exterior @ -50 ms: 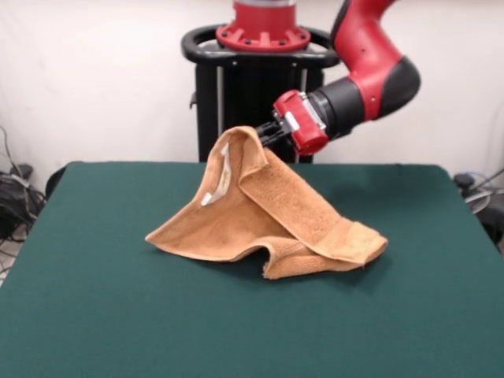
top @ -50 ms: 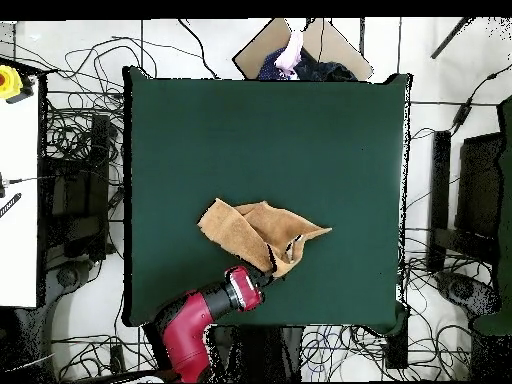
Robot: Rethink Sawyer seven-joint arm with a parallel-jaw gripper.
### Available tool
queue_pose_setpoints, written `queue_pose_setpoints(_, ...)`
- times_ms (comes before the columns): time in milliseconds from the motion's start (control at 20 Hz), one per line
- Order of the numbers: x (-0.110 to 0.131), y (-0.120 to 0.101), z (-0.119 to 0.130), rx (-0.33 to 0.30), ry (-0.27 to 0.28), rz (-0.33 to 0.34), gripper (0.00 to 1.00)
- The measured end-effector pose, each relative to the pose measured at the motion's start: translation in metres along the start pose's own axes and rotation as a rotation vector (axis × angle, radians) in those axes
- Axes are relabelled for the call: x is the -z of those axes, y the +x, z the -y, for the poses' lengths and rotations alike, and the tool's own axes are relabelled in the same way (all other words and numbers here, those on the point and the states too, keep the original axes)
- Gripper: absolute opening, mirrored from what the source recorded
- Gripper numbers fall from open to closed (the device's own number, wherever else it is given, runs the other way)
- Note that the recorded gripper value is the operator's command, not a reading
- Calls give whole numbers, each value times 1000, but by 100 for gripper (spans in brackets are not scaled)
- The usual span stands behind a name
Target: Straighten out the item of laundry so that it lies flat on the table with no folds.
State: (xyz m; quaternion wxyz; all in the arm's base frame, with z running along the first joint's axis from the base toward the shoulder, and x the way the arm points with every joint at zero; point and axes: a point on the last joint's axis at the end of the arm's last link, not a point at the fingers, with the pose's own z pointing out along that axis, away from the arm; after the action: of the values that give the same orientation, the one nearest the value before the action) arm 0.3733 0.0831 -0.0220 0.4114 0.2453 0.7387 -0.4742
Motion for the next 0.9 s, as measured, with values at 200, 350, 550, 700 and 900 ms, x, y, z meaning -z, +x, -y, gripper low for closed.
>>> queue_pose_setpoints(200,5,20,0,-44,29,47,0)
queue_pose_setpoints(350,11,33,0,-68,46,67,0)
queue_pose_setpoints(550,18,51,1,-61,58,72,0)
queue_pose_setpoints(700,24,62,1,-57,61,55,0)
queue_pose_setpoints(900,29,70,1,-56,64,37,0)
